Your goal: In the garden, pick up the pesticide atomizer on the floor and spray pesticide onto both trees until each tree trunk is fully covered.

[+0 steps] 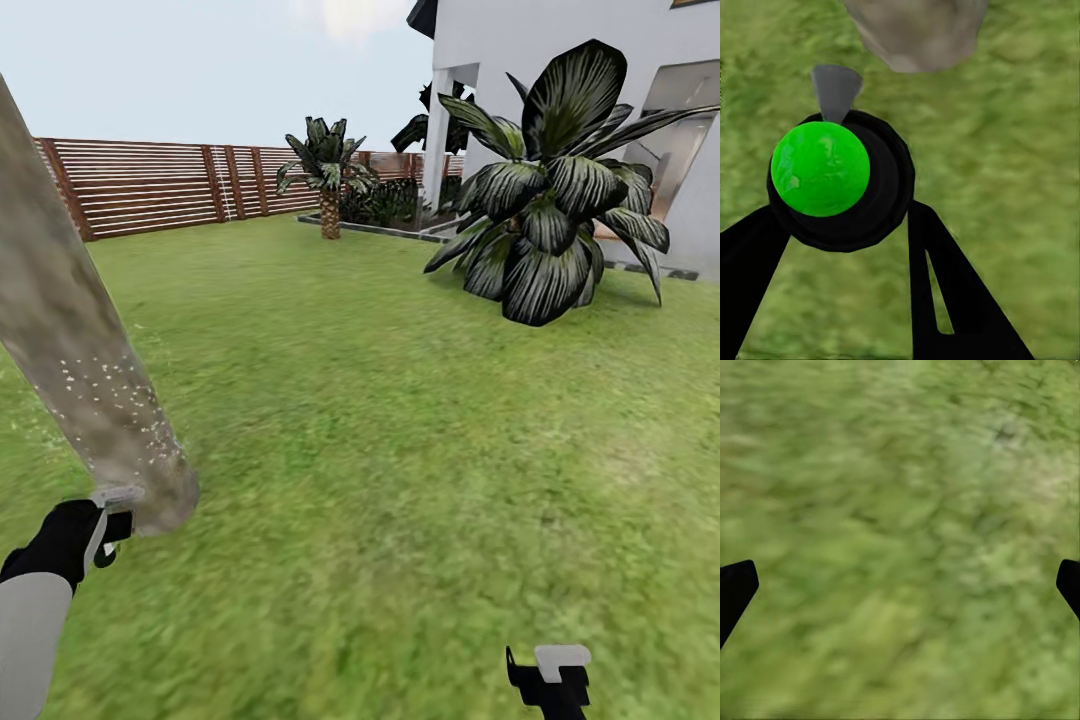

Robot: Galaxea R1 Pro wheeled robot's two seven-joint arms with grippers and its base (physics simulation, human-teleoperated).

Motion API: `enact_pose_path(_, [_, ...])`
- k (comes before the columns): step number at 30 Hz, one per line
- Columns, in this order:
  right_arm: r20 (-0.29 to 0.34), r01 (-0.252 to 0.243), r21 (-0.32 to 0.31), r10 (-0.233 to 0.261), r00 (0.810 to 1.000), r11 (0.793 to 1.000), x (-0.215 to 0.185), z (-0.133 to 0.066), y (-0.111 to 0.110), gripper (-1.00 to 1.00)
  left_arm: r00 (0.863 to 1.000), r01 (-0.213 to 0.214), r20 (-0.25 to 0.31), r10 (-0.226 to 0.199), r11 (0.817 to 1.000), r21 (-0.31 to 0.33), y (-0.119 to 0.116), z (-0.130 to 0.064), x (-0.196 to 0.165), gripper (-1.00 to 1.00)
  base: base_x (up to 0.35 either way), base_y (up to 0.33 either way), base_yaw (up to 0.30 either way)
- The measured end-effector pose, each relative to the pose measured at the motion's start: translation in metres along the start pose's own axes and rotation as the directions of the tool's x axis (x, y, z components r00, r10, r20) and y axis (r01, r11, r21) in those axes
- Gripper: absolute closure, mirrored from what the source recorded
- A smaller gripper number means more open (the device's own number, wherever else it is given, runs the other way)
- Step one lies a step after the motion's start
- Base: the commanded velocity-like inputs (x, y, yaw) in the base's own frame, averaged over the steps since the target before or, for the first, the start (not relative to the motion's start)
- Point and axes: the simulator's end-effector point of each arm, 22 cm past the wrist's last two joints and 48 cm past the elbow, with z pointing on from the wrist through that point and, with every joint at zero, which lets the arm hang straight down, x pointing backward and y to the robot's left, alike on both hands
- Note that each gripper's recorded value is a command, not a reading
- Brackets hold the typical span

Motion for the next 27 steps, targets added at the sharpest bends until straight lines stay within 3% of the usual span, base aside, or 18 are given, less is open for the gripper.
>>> enact_pose_path(2, [0.0,0.0,-0.001,0.0,1.0,1.0,0.0,0.0,0.0,-1.0,0.999,0.041,0.008,-0.041,0.999,-0.002,0.009,0.004,0.007,1.0,0.02,0.007,0.0])
enact_pose_path(9, [0.0,0.0,-0.004,0.0,1.0,1.0,0.0,0.0,0.001,-1.0,0.999,0.049,0.001,-0.049,0.998,-0.029,0.029,0.008,0.025,1.0,0.001,0.0,0.0])
enact_pose_path(11, [0.0,0.0,-0.004,0.0,1.0,1.0,0.0,0.0,0.002,-1.0,0.996,0.085,0.004,-0.085,0.996,-0.029,0.035,0.007,0.025,1.0,0.0,0.0,0.0])
enact_pose_path(15, [0.0,0.0,-0.004,0.0,1.0,1.0,0.0,0.0,0.002,-1.0,0.993,0.113,0.049,-0.111,0.993,-0.038,0.042,0.0,0.007,1.0,0.0,0.0,0.0])
enact_pose_path(27, [0.0,0.0,-0.004,0.0,1.0,1.0,0.0,0.0,0.002,-1.0,0.993,0.111,0.054,-0.109,0.993,-0.028,0.035,-0.001,0.005,1.0,-0.019,0.158,0.0])
